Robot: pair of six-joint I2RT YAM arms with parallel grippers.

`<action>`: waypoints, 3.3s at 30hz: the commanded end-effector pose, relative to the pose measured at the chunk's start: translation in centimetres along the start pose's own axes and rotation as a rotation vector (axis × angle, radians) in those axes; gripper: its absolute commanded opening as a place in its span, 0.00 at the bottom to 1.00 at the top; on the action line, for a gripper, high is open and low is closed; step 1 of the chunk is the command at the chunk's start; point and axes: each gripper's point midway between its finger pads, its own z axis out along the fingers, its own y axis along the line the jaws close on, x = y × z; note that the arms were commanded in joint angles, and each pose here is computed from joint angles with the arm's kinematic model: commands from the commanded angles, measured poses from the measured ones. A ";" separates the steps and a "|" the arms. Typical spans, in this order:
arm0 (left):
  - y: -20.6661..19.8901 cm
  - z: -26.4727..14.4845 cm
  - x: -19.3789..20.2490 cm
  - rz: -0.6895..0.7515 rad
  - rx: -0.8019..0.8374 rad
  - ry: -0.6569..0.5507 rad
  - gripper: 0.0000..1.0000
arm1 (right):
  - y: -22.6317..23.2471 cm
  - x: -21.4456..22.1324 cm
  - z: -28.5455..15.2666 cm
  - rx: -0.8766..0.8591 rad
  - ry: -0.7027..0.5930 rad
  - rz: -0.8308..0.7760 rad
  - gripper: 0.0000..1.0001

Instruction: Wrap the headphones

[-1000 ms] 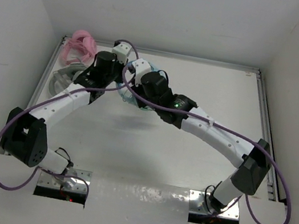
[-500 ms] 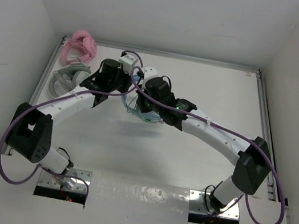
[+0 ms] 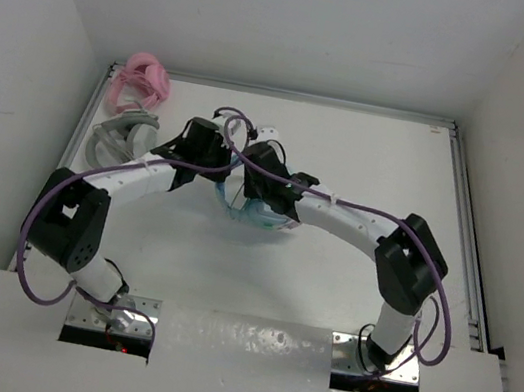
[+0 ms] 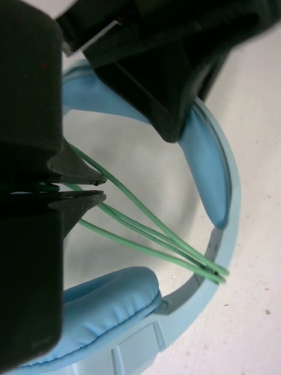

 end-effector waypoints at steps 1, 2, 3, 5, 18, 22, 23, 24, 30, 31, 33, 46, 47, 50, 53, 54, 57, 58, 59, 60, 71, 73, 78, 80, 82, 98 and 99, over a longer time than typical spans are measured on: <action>-3.8 -0.8 1.5 -0.038 0.150 0.040 0.00 | -4.1 -1.2 1.7 0.158 -0.086 0.135 0.00; -4.0 -0.7 1.5 -0.041 0.159 0.040 0.00 | -3.9 -1.1 2.0 0.138 -0.095 0.154 0.00; -4.3 -0.7 1.7 -0.044 0.176 0.046 0.00 | -3.8 -0.4 2.3 0.133 -0.085 0.168 0.00; -4.3 -0.3 2.2 -0.055 0.177 0.073 0.00 | -3.5 0.3 2.8 0.121 -0.065 0.177 0.00; -2.5 2.9 6.7 -0.106 0.086 0.207 0.00 | -3.4 1.0 4.9 0.189 0.025 0.140 0.35; -2.1 3.1 7.1 -0.095 0.069 0.218 0.00 | -3.2 0.6 5.0 0.183 0.050 0.067 0.34; -2.1 3.2 7.3 -0.094 0.067 0.222 0.00 | -3.0 0.1 5.0 0.179 0.048 0.042 0.35; -2.0 3.2 7.4 -0.096 0.064 0.225 0.00 | -3.1 -0.1 5.0 0.183 0.051 0.029 0.36; -2.0 3.8 7.9 -0.103 0.066 0.244 0.00 | -1.5 -3.8 3.1 0.104 0.010 -0.086 0.39; -1.9 3.9 7.7 -0.103 0.060 0.240 0.00 | -1.0 -3.8 2.5 0.065 0.011 -0.118 0.40; -1.8 4.0 7.8 -0.106 0.055 0.241 0.00 | 1.3 -5.7 -0.3 -0.044 -0.057 -0.214 0.42; -1.4 4.5 7.6 -0.095 0.031 0.234 0.00 | 2.5 -2.8 -15.3 -0.422 -0.324 -0.932 0.58; -1.4 4.5 7.7 -0.093 0.031 0.235 0.00 | 2.6 -1.8 -15.6 -0.465 -0.313 -1.002 0.62; -1.2 4.5 7.6 -0.092 0.024 0.227 0.00 | 3.1 2.8 -15.5 -0.652 -0.237 -1.257 0.70; -1.3 4.5 7.3 -0.094 0.026 0.220 0.00 | 2.8 9.2 -14.7 -0.885 -0.011 -1.444 0.68; -1.3 4.5 7.3 -0.092 0.026 0.220 0.00 | 3.5 9.0 -14.6 -0.902 0.006 -1.484 0.62; -1.3 4.5 7.2 -0.093 0.025 0.218 0.00 | 3.5 13.0 -12.4 -0.913 0.223 -1.663 0.55; -1.3 4.6 7.3 -0.094 0.024 0.221 0.00 | 3.2 13.8 -11.7 -0.895 0.265 -1.708 0.53; -1.3 4.5 7.3 -0.094 0.026 0.220 0.00 | 2.9 14.7 -10.7 -0.876 0.302 -1.745 0.52; -1.3 4.5 7.3 -0.092 0.028 0.220 0.00 | 2.7 15.6 -10.3 -0.884 0.310 -1.763 0.52; -1.4 4.6 7.4 -0.096 0.032 0.226 0.00 | 4.7 19.8 -8.5 -0.973 0.249 -1.861 0.48; -1.4 4.6 7.5 -0.096 0.032 0.229 0.00 | 5.0 20.8 -8.2 -1.006 0.283 -1.839 0.48; -1.4 4.5 7.4 -0.096 0.034 0.228 0.00 | 5.4 22.8 -8.2 -1.067 0.336 -1.800 0.45; -1.4 4.5 7.4 -0.097 0.036 0.228 0.00 | 5.2 23.6 -8.4 -1.079 0.363 -1.796 0.45; -1.4 4.5 7.4 -0.097 0.035 0.230 0.00 | 5.6 24.1 -8.7 -1.090 0.364 -1.782 0.42; -1.4 4.5 7.3 -0.097 0.035 0.230 0.00 | 4.9 25.9 -8.7 -1.040 0.550 -1.618 0.00; -1.4 4.5 7.3 -0.095 0.036 0.230 0.00 | 5.5 25.4 -8.6 -1.033 0.513 -1.606 0.00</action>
